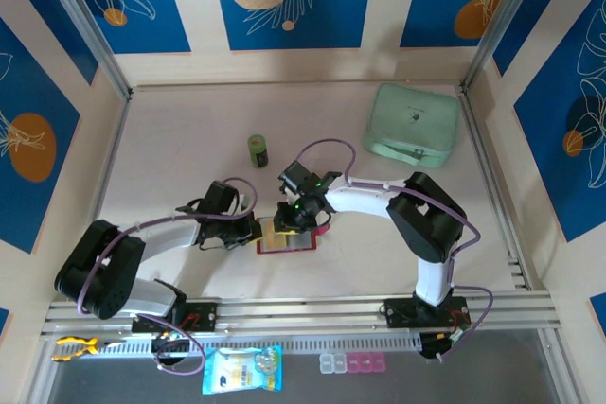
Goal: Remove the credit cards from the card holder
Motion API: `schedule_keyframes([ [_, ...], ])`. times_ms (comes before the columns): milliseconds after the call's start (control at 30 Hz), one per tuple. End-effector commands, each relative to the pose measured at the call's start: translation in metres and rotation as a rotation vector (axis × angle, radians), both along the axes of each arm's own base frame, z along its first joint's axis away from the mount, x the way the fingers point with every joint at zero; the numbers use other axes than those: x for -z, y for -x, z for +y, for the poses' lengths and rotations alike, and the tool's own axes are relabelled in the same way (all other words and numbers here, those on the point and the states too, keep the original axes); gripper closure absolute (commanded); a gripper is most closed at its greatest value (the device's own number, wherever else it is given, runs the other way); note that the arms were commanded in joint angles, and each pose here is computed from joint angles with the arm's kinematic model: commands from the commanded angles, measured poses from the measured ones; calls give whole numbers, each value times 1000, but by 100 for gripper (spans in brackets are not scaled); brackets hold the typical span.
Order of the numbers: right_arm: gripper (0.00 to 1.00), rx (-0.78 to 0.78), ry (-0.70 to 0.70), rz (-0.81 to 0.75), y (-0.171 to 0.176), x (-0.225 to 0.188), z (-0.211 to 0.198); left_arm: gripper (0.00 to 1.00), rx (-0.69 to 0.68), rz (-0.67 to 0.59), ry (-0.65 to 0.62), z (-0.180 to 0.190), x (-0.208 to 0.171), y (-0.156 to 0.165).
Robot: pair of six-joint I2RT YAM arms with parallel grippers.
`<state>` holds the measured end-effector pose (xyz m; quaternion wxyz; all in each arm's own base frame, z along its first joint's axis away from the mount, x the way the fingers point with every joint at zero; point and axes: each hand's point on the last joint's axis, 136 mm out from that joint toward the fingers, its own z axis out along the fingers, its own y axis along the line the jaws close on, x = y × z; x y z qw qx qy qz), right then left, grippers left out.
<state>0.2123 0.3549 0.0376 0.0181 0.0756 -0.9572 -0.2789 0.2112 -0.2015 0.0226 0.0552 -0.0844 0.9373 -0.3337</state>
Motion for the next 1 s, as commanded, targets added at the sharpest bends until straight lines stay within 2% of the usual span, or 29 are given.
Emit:
schedule_keyframes([
  [0,77,2,6,61,8,11,-4,96,-7,35,-19,8,6,8],
  [967,75,24,72,36,6,15,-18,96,-3,17,-13,5,-5,3],
])
